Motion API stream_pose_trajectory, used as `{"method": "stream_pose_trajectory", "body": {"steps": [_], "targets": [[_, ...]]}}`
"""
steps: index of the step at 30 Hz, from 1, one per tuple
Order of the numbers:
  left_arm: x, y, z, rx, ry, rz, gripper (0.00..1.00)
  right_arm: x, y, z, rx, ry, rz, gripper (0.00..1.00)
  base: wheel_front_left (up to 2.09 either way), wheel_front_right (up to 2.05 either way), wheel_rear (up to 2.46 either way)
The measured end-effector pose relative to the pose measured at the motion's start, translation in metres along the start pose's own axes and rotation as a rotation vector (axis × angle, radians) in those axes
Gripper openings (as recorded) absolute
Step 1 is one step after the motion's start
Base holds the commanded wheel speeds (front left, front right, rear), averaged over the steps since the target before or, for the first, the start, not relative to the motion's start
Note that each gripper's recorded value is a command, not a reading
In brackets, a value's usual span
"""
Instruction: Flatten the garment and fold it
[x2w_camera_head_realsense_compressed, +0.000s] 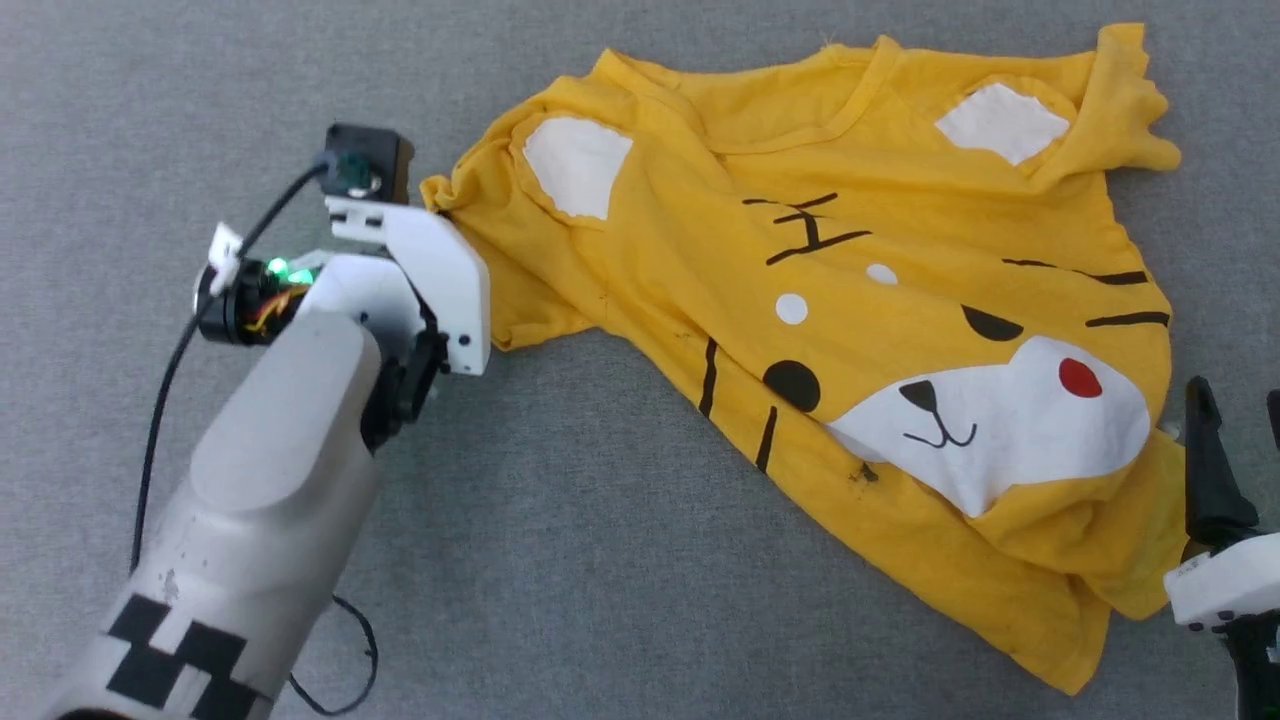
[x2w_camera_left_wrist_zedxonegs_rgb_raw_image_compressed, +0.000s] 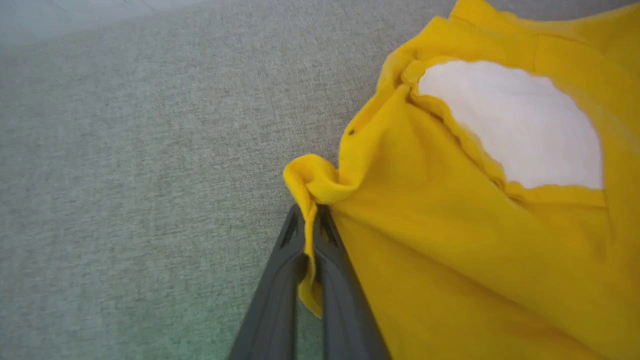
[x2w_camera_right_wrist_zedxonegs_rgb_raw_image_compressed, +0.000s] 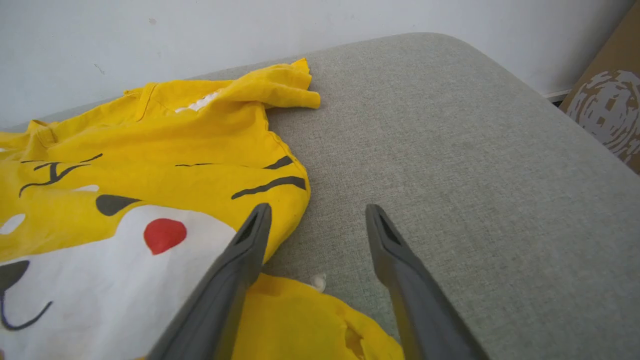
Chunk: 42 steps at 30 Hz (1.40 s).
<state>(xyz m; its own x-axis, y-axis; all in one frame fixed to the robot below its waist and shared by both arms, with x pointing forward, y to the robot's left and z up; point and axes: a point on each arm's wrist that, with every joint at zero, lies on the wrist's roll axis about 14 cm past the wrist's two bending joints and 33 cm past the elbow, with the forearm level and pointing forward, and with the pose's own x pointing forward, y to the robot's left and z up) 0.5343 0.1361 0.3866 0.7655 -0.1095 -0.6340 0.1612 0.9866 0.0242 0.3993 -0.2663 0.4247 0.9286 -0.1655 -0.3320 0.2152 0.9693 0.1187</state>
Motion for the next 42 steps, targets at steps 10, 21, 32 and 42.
{"method": "stream_pose_trajectory", "body": {"steps": [10,21,32,42], "targets": [[-0.055,0.010,0.020,-0.280,-0.333,0.048,0.00,-0.015,0.011,0.010,0.013,-0.023,0.039,1.00,0.00,0.00,0.00],[-0.159,0.079,-0.071,-0.518,-0.289,0.294,0.00,-0.035,0.007,0.019,0.027,-0.053,0.043,1.00,0.00,0.00,0.00],[-0.191,0.092,-0.067,-0.511,-0.320,0.339,0.00,0.006,0.076,0.052,-0.019,-0.063,0.212,1.00,0.00,0.00,0.00],[-0.165,0.069,-0.041,-0.474,-0.346,0.261,0.00,0.094,0.127,0.085,-0.209,0.123,0.298,1.00,0.00,0.00,0.00]]}}
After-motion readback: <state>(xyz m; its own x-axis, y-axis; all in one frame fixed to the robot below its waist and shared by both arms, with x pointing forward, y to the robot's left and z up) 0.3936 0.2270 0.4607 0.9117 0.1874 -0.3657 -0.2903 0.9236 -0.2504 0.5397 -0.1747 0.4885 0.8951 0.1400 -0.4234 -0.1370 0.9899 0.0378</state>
